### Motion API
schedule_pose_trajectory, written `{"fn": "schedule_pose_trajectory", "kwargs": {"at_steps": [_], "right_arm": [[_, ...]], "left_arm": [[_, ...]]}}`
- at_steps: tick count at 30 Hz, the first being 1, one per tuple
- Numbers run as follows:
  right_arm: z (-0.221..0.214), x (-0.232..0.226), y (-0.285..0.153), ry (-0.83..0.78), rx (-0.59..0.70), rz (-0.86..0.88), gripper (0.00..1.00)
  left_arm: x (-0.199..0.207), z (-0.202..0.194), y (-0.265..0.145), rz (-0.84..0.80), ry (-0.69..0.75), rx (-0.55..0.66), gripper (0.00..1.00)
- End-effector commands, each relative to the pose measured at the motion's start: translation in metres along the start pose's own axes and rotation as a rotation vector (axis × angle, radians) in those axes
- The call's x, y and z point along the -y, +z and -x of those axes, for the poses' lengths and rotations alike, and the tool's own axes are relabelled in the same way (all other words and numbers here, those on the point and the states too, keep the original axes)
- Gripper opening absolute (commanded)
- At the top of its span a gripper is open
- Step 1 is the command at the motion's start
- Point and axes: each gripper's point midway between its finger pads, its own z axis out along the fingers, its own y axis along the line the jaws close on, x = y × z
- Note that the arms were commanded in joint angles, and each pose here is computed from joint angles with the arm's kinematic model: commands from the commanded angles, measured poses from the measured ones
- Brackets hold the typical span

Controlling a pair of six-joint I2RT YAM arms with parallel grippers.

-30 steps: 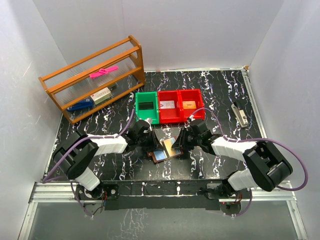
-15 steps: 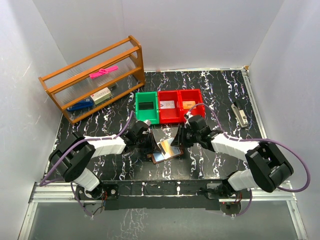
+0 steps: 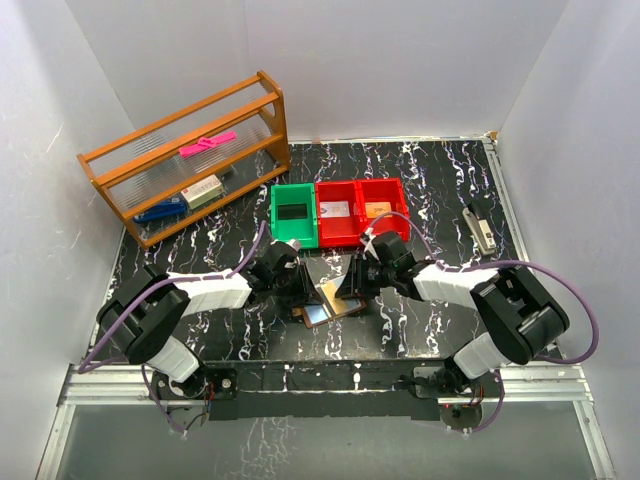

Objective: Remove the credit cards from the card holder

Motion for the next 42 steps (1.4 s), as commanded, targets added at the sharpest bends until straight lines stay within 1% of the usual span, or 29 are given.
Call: {"fn": "schedule_pose_trajectory", "kwargs": {"at_steps": [1,3,5,11,17,19,22,26,29,32,35,38,42], "right_arm": [[-0.019,0.03,0.003,0.032,-0.014,-0.101,0.26],[-0.021,0.032,0.002,0.045,-0.006,-0.103,0.26],[-0.022,0.033,0.001,0.056,0.004,-0.108,0.26],[-0.029,0.036,0.002,0.079,-0.003,-0.095,0.26],[-0.033,0.034,0.001,0.091,-0.003,-0.072,0.26],[-0.033,0.034,0.001,0.094,-0.003,-0.071,0.26],[-0.032,0.032,0.001,0.093,-0.001,-0.066,0.26],[-0.028,0.028,0.0,0.086,0.008,-0.058,0.26],[-0.025,0.025,-0.001,0.081,0.013,-0.054,0.26],[-0.02,0.021,-0.002,0.07,0.021,-0.047,0.26],[-0.005,0.014,-0.009,0.042,0.072,-0.054,0.32],[0.017,0.004,-0.022,0.001,0.149,-0.074,0.36],[0.048,-0.007,-0.044,-0.03,0.286,-0.095,0.47]], "left_arm": [[0.012,0.006,-0.006,-0.033,-0.005,0.033,0.23],[0.015,0.007,-0.005,-0.055,-0.021,0.04,0.3],[0.017,0.006,-0.003,-0.071,-0.045,0.042,0.34],[0.024,0.008,0.001,-0.128,-0.117,0.057,0.35],[0.027,0.013,0.001,-0.144,-0.144,0.08,0.34],[0.031,0.014,0.001,-0.156,-0.141,0.082,0.32],[0.034,0.013,0.002,-0.166,-0.123,0.067,0.26],[0.028,0.008,0.003,-0.142,-0.098,0.048,0.15],[0.024,0.007,0.0,-0.123,-0.072,0.047,0.1],[0.021,0.007,-0.002,-0.101,-0.044,0.043,0.0],[0.015,0.006,-0.006,-0.069,-0.023,0.05,0.0],[0.012,0.007,-0.012,-0.056,-0.001,0.067,0.0],[0.011,0.011,-0.021,-0.045,0.038,0.095,0.0]]}}
